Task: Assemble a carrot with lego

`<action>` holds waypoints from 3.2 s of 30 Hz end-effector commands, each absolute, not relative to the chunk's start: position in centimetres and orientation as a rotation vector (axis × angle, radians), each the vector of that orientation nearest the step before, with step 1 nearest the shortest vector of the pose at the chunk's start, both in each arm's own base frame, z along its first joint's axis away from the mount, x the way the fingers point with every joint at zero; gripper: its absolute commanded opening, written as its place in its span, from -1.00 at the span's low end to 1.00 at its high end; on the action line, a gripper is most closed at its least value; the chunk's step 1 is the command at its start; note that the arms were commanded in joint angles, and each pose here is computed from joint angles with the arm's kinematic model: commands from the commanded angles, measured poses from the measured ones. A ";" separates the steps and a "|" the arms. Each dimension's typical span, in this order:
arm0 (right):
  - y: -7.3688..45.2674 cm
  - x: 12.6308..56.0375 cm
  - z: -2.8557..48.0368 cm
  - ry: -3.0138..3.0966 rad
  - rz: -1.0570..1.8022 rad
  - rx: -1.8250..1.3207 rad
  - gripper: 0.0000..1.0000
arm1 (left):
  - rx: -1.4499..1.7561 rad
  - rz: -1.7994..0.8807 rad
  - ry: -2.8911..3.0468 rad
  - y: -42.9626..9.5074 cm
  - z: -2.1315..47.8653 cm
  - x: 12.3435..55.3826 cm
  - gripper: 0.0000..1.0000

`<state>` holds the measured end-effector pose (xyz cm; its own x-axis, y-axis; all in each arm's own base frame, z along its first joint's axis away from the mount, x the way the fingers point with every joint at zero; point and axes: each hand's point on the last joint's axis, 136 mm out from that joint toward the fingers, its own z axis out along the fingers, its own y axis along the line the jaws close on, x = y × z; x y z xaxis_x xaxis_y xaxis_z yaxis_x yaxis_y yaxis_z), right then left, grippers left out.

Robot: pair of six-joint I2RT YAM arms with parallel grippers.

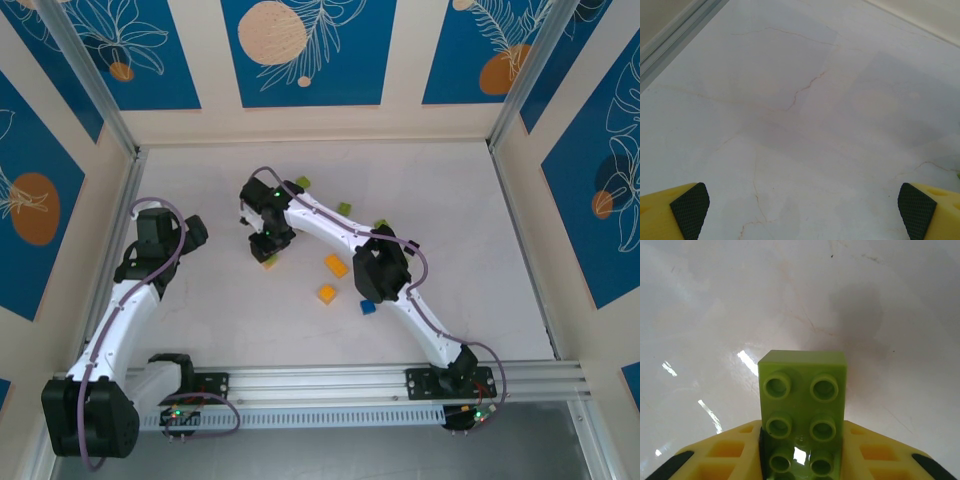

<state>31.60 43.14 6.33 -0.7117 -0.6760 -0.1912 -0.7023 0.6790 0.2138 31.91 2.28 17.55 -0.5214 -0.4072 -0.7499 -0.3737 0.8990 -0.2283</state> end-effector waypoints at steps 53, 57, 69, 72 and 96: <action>37.0 30.8 6.9 2.862 0.066 -1.175 -0.31 | -0.572 -0.054 2.139 2.6 18.6 32.1 0.99; 36.4 31.1 6.2 2.872 0.049 -1.155 -0.31 | -0.572 -0.050 2.141 2.7 18.6 32.0 0.99; 36.0 30.6 5.6 2.868 0.081 -1.111 -0.15 | -0.572 -0.049 2.150 2.6 18.5 32.1 0.99; 36.2 30.5 6.3 2.854 0.108 -1.109 -0.07 | -0.574 -0.047 2.150 2.7 18.6 32.1 0.99; 35.5 39.3 12.2 2.710 0.286 -0.971 0.29 | -0.572 -0.050 2.152 2.6 18.4 32.1 0.99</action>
